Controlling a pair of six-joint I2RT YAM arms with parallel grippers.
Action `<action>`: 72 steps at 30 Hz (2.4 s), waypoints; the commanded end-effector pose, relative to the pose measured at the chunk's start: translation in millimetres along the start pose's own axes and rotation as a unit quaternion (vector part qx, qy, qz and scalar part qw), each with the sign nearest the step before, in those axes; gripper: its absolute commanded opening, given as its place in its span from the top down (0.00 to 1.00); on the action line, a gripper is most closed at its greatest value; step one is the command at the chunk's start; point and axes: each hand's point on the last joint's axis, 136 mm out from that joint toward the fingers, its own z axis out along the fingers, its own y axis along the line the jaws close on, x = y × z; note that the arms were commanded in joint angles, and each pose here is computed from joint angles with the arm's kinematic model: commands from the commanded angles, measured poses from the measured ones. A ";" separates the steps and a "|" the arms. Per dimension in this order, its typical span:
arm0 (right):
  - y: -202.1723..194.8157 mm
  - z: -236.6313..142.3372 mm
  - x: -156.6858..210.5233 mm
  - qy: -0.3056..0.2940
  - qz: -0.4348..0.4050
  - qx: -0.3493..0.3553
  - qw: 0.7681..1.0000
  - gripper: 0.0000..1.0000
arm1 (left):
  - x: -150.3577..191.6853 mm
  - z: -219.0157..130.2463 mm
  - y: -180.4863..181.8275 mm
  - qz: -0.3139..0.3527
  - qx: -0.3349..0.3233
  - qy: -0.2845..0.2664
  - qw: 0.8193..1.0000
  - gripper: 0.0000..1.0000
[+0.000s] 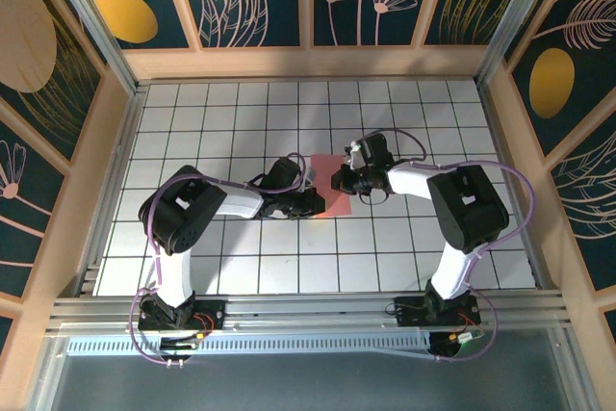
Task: Fold a paper plane with a square sheet of paper (fold left side to right side)
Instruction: Fold the triangle a second time at the center of the table.
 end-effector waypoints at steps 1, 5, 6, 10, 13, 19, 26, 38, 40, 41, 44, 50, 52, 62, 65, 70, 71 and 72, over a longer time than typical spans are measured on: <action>-4.2 10.1 6.5 0.012 0.008 0.000 1.000 1.00 | 7.1 1.5 19.6 -0.019 -0.027 0.005 0.999 0.93; -19.4 17.4 11.0 0.020 0.018 0.023 0.999 1.00 | 4.9 -0.4 11.8 -0.015 -0.016 0.004 1.000 0.92; -22.7 18.9 12.5 0.023 0.020 0.028 0.999 1.00 | 3.7 -1.2 9.0 -0.015 -0.012 0.002 1.000 0.91; -33.8 21.8 17.6 0.031 0.029 0.043 0.998 1.00 | 0.3 -3.6 0.3 -0.012 0.000 -0.002 1.000 0.91; -39.1 21.3 18.4 0.031 0.030 0.053 0.998 1.00 | -0.5 -4.6 -3.7 -0.008 0.005 -0.003 1.000 0.91; -44.5 21.8 21.7 0.038 0.030 0.060 0.997 1.00 | 2.3 -3.6 -1.2 0.000 -0.001 0.005 1.000 0.92; -53.7 21.7 24.3 0.044 0.031 0.081 0.995 1.00 | 17.1 -0.1 19.4 0.009 -0.039 0.028 0.999 0.93; -79.7 20.1 37.0 0.066 0.030 0.141 0.987 1.00 | 23.9 -4.2 23.6 0.014 -0.049 0.036 0.998 0.92; -81.3 20.3 36.9 0.067 0.031 0.143 0.987 1.00 | 24.2 -5.1 23.7 0.015 -0.050 0.035 0.998 0.92; -82.5 20.4 37.6 0.068 0.032 0.146 0.987 1.00 | 25.4 -5.5 24.2 0.014 -0.050 0.036 0.998 0.92; -84.9 21.6 37.1 0.069 0.033 0.150 0.986 1.00 | 26.5 -7.1 23.0 0.014 -0.049 0.035 0.998 0.91; -91.2 20.2 37.3 0.072 0.031 0.169 0.982 1.00 | 29.9 -10.2 26.0 0.015 -0.056 0.039 0.998 0.91; -91.9 19.8 37.3 0.073 0.029 0.172 0.982 1.00 | 31.2 -10.8 28.0 0.015 -0.059 0.040 0.997 0.91; -90.2 20.8 37.1 0.074 0.030 0.169 0.982 1.00 | 39.3 -15.4 37.0 0.015 -0.077 0.045 0.996 0.92; -89.9 21.3 37.5 0.075 0.029 0.169 0.982 1.00 | 41.3 -17.3 41.4 0.015 -0.086 0.045 0.995 0.92; -83.7 22.0 36.7 0.076 0.027 0.157 0.984 1.00 | 40.1 -22.0 40.5 0.018 -0.091 0.037 0.995 0.93; -80.3 21.9 35.1 0.074 0.026 0.152 0.985 1.00 | 38.7 -23.6 37.3 0.019 -0.087 0.033 0.995 0.93; -76.4 21.9 33.8 0.073 0.024 0.145 0.986 1.00 | 36.7 -25.3 33.5 0.020 -0.082 0.027 0.996 0.93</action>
